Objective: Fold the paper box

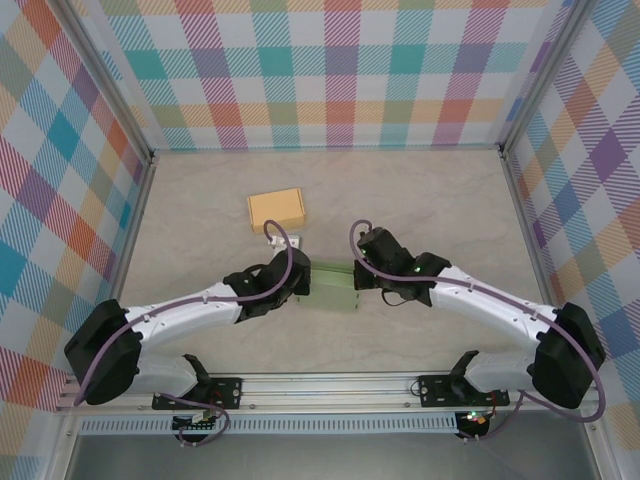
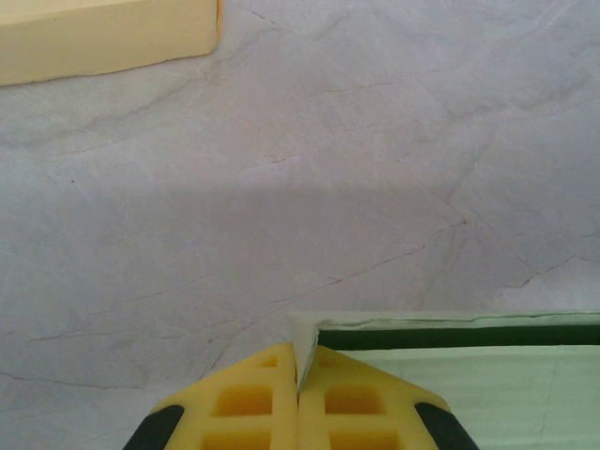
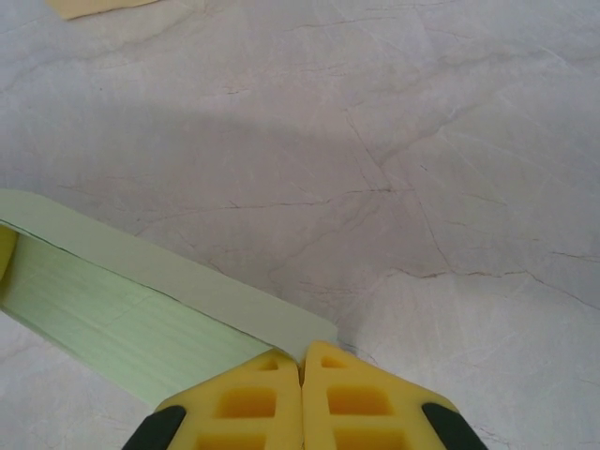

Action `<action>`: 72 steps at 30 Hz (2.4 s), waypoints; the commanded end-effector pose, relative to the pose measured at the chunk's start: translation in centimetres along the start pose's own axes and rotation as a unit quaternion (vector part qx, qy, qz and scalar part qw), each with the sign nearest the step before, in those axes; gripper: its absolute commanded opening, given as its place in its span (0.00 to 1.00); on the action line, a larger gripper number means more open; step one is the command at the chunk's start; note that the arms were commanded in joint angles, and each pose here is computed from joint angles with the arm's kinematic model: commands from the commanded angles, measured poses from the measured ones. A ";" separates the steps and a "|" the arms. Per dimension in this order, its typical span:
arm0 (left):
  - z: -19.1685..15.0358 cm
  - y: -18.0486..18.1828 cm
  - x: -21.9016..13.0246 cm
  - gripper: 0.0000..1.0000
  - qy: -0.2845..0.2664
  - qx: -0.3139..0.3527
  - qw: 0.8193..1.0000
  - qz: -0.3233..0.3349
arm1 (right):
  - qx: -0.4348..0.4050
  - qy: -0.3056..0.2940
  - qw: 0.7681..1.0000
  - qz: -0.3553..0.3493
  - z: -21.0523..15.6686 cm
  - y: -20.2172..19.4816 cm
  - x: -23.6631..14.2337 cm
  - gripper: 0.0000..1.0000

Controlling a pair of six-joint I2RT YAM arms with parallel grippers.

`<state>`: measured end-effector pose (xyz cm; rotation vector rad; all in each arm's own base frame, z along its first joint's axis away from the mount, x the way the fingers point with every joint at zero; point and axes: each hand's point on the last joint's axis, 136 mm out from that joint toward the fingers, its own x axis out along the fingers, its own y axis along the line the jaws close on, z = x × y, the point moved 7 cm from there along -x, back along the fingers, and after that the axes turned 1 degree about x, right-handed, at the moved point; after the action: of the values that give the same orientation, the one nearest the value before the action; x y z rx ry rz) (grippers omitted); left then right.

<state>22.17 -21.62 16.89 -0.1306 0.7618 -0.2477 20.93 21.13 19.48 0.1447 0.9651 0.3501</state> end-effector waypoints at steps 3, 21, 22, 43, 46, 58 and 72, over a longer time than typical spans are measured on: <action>1.3 -0.3 -0.9 0.00 -0.061 -0.033 0.997 -0.020 | 0.003 -0.059 0.998 0.011 0.9 0.3 -0.4 0.03; 1.9 -0.7 1.4 0.00 -0.111 -0.037 0.993 0.012 | -0.024 -0.166 0.986 -0.006 2.1 -0.3 1.5 0.03; 1.9 -0.7 1.5 0.00 -0.108 -0.036 0.993 0.013 | -0.024 -0.164 0.986 -0.010 2.0 -0.3 1.6 0.03; 1.7 -0.7 3.9 0.00 -0.061 -0.016 0.997 0.052 | -0.048 -0.125 0.991 -0.012 1.9 -2.0 4.1 0.00; 1.7 -0.6 4.2 0.00 -0.050 -0.020 0.997 0.052 | -0.043 -0.115 0.992 -0.009 1.9 -2.4 4.6 0.00; 1.7 0.3 4.4 0.00 -0.035 -0.022 0.997 0.063 | -0.030 -0.088 0.996 -0.006 1.8 -4.5 5.4 0.00; 1.7 0.8 4.4 0.00 -0.028 -0.026 0.997 0.073 | -0.095 -0.048 0.994 -0.040 2.9 -5.5 4.4 0.00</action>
<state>26.94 -23.10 16.53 -0.1707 0.6395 -0.1348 27.41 19.10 18.07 0.0535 0.7114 0.3968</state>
